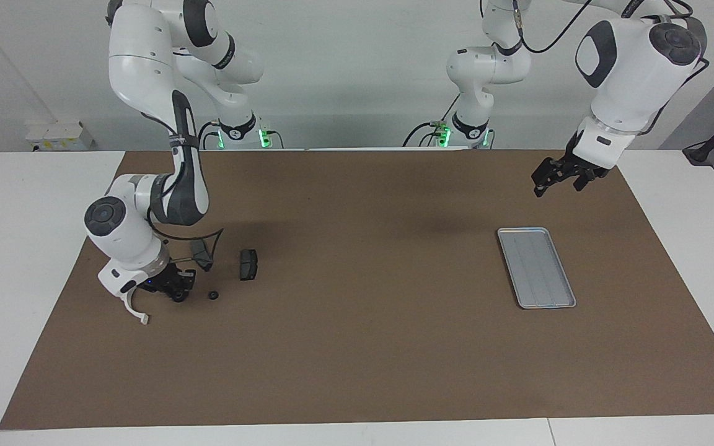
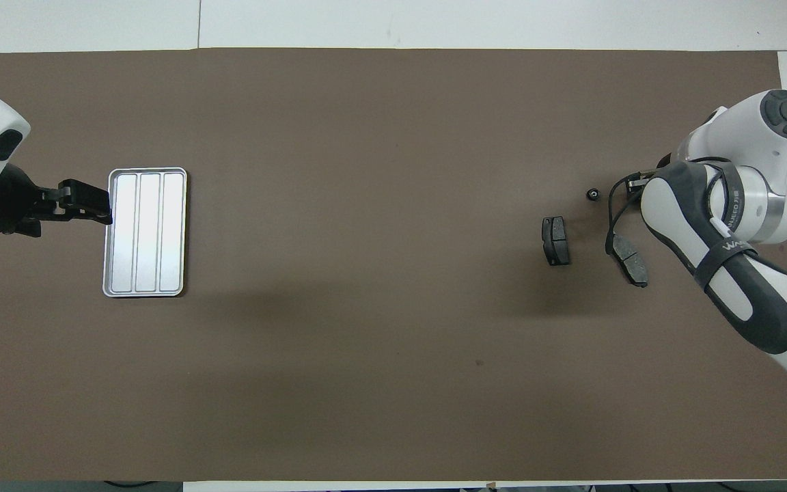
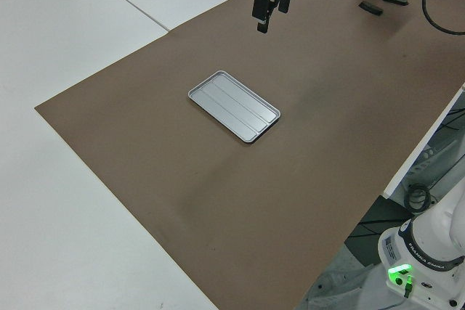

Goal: Pick bearing gear from pile to tray

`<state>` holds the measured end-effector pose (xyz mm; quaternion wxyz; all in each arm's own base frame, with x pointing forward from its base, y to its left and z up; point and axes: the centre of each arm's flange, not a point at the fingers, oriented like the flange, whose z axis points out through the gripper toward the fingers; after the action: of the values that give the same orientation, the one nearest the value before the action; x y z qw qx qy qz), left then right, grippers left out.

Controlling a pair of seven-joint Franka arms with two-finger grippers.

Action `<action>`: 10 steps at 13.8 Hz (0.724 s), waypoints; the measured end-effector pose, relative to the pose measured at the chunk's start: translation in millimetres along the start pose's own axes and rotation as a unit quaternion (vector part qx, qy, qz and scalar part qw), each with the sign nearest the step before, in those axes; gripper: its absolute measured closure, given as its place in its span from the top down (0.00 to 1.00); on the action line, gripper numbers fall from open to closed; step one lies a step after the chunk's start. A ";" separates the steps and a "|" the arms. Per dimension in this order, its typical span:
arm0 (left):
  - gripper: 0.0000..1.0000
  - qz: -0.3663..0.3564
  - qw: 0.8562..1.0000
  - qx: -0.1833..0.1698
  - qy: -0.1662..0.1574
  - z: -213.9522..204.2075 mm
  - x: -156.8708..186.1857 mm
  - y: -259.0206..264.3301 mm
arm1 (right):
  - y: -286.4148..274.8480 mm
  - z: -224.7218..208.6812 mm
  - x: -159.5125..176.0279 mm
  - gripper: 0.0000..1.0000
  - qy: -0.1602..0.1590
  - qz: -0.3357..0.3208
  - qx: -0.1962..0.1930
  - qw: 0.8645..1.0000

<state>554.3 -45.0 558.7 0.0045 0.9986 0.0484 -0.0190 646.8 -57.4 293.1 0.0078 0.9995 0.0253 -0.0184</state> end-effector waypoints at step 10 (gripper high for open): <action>1.00 -0.024 1.000 -0.005 0.010 12.1 -5.6 1.3 | -19.5 -63.8 17.2 0.34 0.030 -0.017 -0.002 0.999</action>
<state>548.4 -47.0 546.9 0.0087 0.9973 0.0729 -0.0091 665.3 -36.0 356.0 0.0083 0.9990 0.0429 0.0116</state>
